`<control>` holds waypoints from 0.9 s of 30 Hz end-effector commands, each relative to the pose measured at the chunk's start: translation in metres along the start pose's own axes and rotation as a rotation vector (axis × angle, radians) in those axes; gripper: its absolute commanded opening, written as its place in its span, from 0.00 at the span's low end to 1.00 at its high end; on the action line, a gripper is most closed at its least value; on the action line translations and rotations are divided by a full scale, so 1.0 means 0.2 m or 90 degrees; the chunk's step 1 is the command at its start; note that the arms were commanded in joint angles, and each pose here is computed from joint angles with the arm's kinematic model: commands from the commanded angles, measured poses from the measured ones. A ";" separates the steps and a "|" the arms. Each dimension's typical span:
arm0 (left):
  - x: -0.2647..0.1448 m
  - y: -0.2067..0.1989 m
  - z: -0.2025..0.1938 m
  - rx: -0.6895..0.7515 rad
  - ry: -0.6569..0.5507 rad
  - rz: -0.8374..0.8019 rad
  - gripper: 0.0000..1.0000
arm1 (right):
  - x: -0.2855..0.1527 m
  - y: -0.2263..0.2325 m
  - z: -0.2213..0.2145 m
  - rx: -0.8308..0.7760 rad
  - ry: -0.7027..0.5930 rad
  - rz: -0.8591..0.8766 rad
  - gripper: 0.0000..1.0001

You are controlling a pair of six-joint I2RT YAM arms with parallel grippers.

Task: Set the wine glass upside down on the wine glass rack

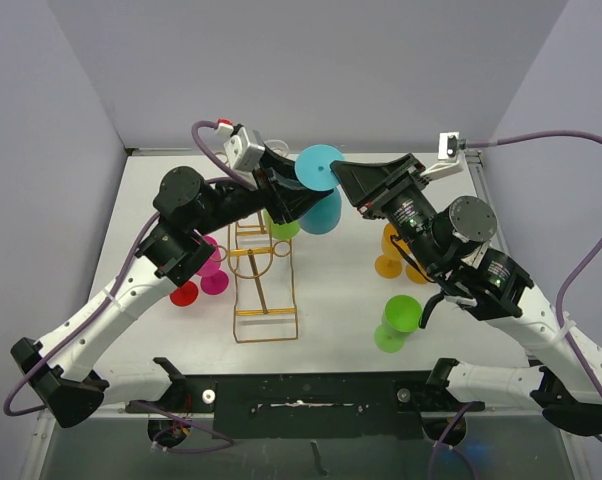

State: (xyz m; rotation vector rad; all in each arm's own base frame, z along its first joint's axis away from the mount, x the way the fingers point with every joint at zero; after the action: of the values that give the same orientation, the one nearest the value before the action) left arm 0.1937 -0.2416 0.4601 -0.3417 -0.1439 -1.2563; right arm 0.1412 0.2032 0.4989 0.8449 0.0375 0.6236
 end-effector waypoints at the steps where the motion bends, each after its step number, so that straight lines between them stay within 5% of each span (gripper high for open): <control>1: -0.02 -0.07 0.09 -0.011 -0.035 -0.033 0.38 | -0.03 0.03 0.11 0.022 -0.055 -0.026 0.00; 7: -0.06 -0.09 0.09 -0.023 -0.035 -0.022 0.54 | -0.05 0.02 0.14 0.031 -0.069 -0.064 0.00; 13: -0.13 -0.08 0.08 -0.027 -0.054 0.039 0.58 | -0.10 -0.03 0.15 0.048 -0.083 -0.111 0.00; 27: -0.48 -0.03 0.12 -0.068 -0.165 0.409 0.58 | -0.08 -0.19 -0.06 0.070 -0.009 -0.182 0.00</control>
State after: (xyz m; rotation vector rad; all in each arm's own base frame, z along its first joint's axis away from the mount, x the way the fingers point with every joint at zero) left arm 0.1597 -0.1718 0.4586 -0.5300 -0.1626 -0.8184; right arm 0.1396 0.1778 0.4620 0.8770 0.1672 0.3482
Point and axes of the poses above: each gripper's point midway between its finger pads, its own x axis out along the fingers, its own y axis along the line the jaws close on, z = x × y, the point moved 10 cm from there along -x, back along the fingers, and after that the axes turned 3 degrees about -x, right-handed, at the moved point
